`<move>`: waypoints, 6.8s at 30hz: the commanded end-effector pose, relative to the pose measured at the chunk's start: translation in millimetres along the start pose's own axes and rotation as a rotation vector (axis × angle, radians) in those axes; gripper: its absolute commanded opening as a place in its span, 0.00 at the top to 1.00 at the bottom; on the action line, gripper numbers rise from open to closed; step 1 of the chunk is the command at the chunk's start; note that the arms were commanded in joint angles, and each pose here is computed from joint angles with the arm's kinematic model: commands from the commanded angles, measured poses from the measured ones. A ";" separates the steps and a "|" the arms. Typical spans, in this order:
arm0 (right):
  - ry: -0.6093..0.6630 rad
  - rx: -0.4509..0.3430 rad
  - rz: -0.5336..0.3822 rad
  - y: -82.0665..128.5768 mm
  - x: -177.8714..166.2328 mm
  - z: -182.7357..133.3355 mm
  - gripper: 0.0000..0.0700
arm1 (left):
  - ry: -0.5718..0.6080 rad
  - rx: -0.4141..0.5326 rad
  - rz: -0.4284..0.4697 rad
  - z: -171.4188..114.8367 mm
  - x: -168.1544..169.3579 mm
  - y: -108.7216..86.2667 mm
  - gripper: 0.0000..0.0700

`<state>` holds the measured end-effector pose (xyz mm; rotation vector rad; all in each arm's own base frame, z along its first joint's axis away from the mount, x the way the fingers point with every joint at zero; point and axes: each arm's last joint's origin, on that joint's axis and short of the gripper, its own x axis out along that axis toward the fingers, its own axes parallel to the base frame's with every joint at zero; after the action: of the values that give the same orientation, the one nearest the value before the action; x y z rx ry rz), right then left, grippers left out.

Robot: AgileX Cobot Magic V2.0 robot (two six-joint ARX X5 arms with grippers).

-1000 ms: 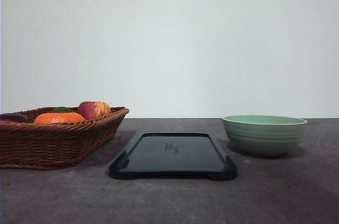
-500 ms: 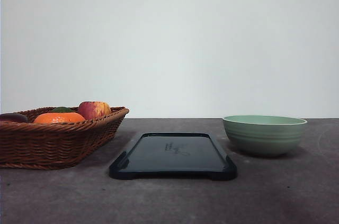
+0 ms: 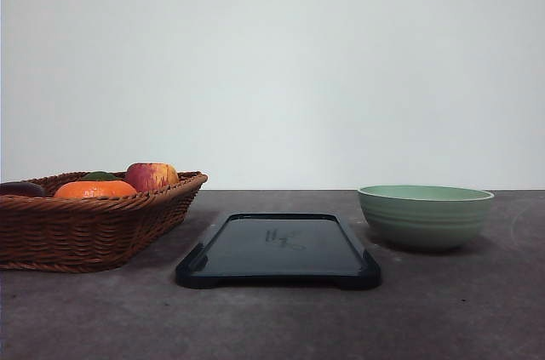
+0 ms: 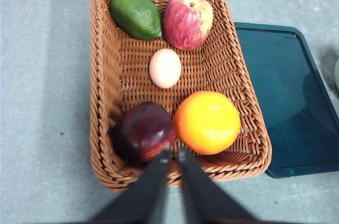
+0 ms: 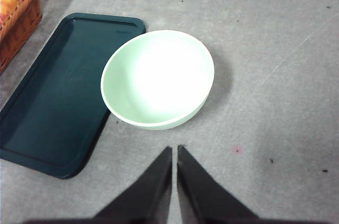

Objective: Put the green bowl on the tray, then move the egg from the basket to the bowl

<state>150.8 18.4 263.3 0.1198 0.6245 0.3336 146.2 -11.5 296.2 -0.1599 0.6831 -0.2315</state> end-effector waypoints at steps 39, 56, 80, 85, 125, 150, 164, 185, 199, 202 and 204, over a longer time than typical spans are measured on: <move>0.315 0.265 -0.048 -26.6 104.2 86.7 0.52 | -0.050 0.009 -0.013 8.9 -3.8 -2.4 0.45; 0.474 0.311 -0.069 -48.2 171.1 56.6 0.80 | -0.049 0.009 -0.013 8.8 -3.8 -2.4 0.45; 0.433 0.147 0.097 17.8 148.1 128.7 1.00 | -0.048 0.008 -0.013 8.6 -3.8 -2.4 0.45; 0.426 0.047 0.109 54.0 149.0 140.8 1.00 | -0.046 0.008 -0.013 8.4 -3.8 -2.4 0.45; 0.644 -0.081 0.077 94.5 267.4 94.8 0.95 | -0.042 0.007 -0.013 8.1 -3.8 -2.3 0.45; 0.275 -0.134 0.091 100.3 167.1 122.1 0.67 | -0.058 0.019 -0.014 9.7 -3.9 -2.5 0.45; 0.156 -0.191 0.081 69.3 68.1 37.9 0.67 | -0.051 0.023 -0.050 10.8 0.0 -8.5 0.45; 0.118 -0.185 0.067 66.9 36.5 35.9 0.67 | 0.291 0.090 -0.055 110.8 90.1 -38.5 0.44; 0.118 -0.181 0.068 67.0 36.4 36.0 0.67 | 0.461 0.160 0.031 109.5 177.3 -30.2 0.44; 0.119 -0.181 0.068 67.0 36.4 35.9 0.67 | 0.468 0.166 0.030 106.3 191.0 -28.5 0.44; 0.120 -0.181 0.068 67.0 36.4 35.8 0.67 | 0.469 0.168 0.030 104.6 198.4 -27.4 0.44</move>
<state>180.1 91.7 284.2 -0.0503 0.7140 0.4585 351.9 -80.0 262.2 0.0516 1.1423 -0.2851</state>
